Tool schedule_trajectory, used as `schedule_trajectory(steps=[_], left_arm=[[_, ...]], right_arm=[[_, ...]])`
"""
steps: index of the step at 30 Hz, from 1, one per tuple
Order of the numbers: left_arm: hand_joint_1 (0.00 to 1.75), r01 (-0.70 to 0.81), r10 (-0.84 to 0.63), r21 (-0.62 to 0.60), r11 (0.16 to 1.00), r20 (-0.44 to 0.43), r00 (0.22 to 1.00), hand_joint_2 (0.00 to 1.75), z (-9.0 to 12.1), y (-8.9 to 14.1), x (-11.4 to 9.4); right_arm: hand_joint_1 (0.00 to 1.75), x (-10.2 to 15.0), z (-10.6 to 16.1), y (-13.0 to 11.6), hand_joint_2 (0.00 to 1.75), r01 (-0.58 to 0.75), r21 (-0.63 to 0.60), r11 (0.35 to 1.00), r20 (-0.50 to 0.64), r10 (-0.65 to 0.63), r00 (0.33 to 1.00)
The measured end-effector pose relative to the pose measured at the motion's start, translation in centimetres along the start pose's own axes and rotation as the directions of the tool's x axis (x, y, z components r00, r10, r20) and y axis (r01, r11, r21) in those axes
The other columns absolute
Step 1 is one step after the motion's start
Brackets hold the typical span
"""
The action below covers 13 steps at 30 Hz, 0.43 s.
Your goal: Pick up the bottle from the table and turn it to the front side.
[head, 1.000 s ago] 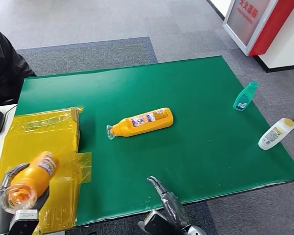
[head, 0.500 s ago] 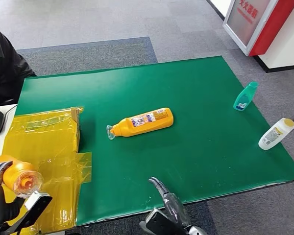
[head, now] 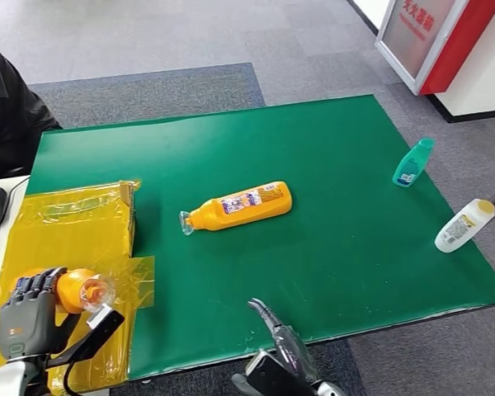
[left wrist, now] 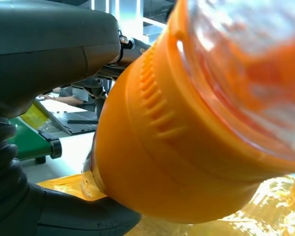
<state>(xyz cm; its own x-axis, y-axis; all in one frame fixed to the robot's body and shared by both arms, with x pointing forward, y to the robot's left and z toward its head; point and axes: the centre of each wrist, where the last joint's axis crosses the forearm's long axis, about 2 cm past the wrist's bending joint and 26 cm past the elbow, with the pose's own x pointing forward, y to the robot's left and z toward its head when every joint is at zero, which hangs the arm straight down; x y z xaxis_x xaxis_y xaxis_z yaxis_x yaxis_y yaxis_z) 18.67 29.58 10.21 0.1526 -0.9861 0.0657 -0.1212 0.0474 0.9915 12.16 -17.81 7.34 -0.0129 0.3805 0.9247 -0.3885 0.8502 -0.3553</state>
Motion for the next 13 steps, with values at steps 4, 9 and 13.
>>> schedule_trajectory(steps=[4,9,13], left_arm=[[0.68,0.014,-0.014,-0.030,0.999,0.007,1.000,1.75,-0.7,0.0,0.5],[0.00,0.020,-0.020,-0.103,0.994,0.009,1.000,1.75,-1.1,-0.1,1.2],[0.00,0.021,-0.021,-0.203,0.979,0.003,1.000,1.75,-0.7,-0.8,1.6]], right_arm=[[0.00,0.2,-0.2,0.0,1.75,0.001,0.018,1.000,0.000,-0.001,1.000],[0.00,0.3,-0.3,0.0,1.75,0.000,0.038,0.999,0.003,0.000,1.000],[0.00,0.4,-0.5,0.0,1.75,0.003,0.049,0.999,0.002,-0.003,1.000]])
